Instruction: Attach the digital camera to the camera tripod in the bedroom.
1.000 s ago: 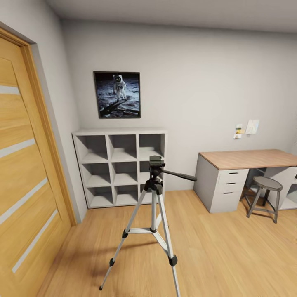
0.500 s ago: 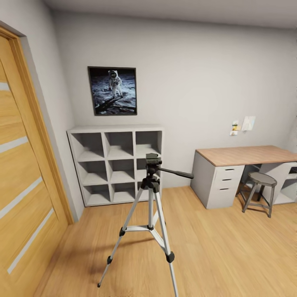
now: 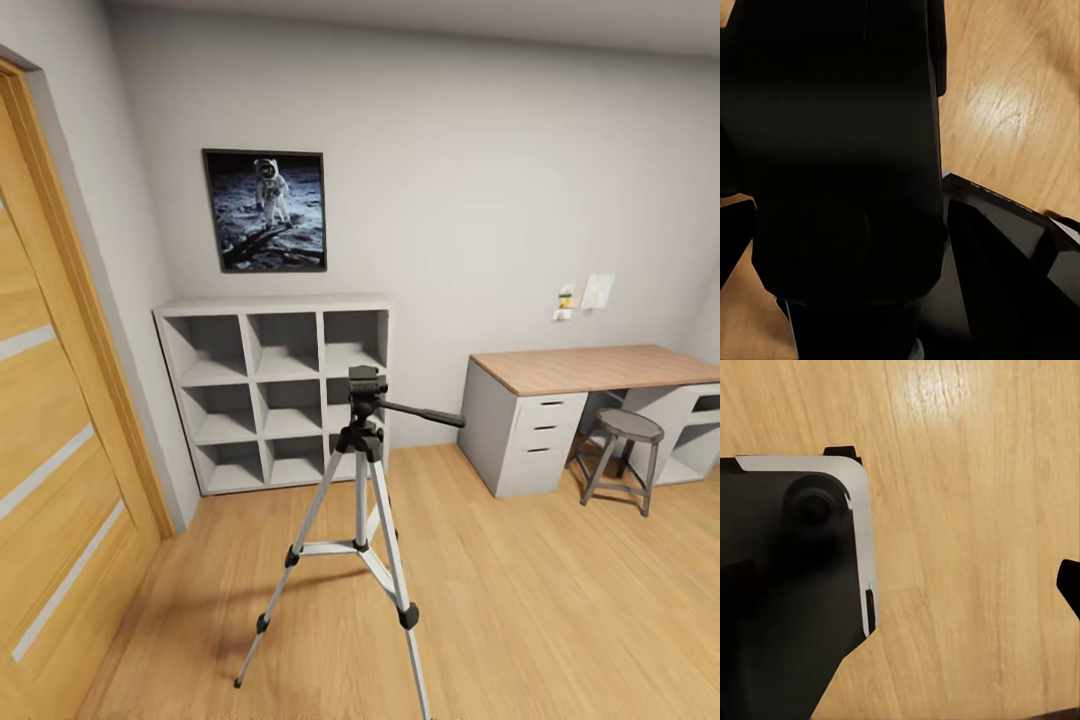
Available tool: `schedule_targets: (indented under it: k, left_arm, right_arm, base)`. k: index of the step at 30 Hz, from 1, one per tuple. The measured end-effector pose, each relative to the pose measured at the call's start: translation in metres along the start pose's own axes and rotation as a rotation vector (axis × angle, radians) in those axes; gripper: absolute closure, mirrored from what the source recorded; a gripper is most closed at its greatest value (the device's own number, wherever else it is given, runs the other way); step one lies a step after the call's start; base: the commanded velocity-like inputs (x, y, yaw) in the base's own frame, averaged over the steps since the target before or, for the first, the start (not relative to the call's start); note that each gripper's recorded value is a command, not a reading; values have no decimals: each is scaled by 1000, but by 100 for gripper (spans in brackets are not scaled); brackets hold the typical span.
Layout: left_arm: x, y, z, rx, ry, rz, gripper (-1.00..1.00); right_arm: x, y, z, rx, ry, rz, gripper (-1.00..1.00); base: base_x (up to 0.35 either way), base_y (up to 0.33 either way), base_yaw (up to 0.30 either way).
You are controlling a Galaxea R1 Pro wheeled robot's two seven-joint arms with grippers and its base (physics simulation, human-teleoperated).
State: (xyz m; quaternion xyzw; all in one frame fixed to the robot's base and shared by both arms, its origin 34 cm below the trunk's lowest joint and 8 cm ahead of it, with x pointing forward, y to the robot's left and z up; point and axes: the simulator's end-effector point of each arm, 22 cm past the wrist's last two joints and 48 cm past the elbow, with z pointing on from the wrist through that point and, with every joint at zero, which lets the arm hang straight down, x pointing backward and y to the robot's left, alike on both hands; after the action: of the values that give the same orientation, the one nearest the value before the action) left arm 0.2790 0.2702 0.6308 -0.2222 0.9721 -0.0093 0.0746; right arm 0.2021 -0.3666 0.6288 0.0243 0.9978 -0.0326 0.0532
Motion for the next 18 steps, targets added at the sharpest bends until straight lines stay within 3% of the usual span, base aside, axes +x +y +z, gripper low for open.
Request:
schedule_targets:
  k: [18]
  left_arm:
    - [10, 5, 3, -12, 27, 1, 100]
  right_arm:
    - [10, 1, 1, 0, 26, -3, -100]
  base:
    - [0, 0, -1]
